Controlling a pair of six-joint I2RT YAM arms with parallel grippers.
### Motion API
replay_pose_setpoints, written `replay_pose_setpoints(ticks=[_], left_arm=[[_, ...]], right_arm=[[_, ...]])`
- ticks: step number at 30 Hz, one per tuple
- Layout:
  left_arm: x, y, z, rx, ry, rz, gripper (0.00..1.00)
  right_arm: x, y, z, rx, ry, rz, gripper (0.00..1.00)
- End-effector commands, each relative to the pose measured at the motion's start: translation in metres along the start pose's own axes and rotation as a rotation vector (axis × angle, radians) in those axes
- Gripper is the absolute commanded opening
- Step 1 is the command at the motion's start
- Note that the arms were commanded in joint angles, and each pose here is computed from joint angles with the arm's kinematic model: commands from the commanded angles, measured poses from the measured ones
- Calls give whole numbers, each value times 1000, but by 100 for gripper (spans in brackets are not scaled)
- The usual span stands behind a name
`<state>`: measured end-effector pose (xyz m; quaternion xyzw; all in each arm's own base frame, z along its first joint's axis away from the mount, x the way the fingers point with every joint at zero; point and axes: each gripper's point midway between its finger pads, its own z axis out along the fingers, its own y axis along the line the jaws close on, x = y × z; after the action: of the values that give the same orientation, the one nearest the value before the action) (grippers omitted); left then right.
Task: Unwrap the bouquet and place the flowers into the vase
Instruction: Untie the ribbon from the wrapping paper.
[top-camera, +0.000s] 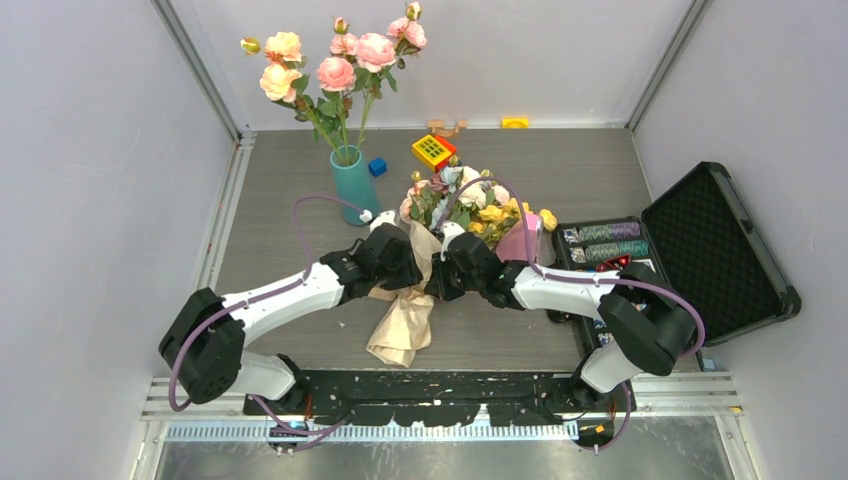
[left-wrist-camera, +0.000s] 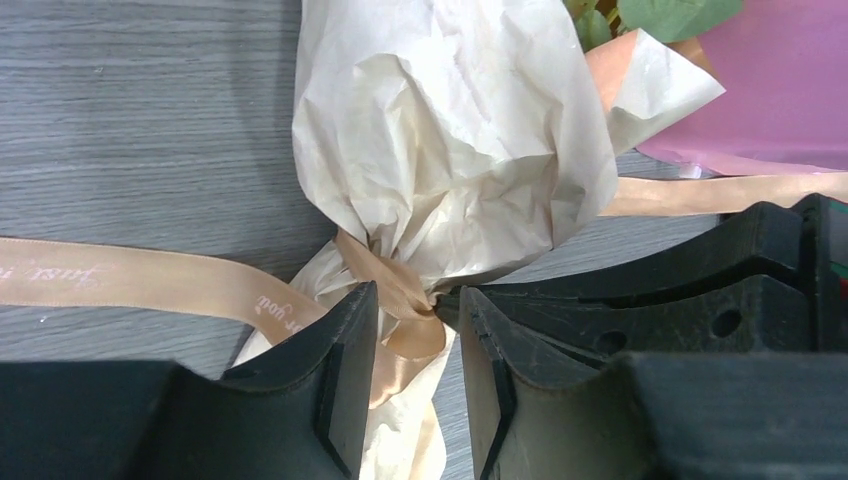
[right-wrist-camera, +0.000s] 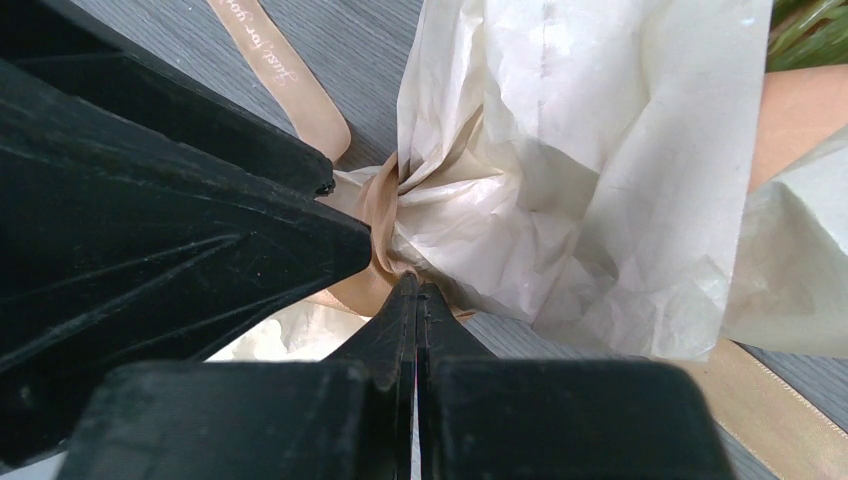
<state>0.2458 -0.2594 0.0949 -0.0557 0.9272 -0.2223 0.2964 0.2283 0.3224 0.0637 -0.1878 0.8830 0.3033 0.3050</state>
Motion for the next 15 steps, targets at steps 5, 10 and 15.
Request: replay_pose_setpoints(ticks=[5, 10, 15], left_arm=[[-25, -23, 0, 69, -80, 3, 37], [-16, -27, 5, 97, -48, -27, 35], [-9, -26, 4, 106, -23, -51, 35]], right_arm=[[-13, 4, -5, -12, -52, -13, 0], [-14, 4, -4, -12, -54, -12, 0], [-13, 3, -5, -8, -56, -13, 0]])
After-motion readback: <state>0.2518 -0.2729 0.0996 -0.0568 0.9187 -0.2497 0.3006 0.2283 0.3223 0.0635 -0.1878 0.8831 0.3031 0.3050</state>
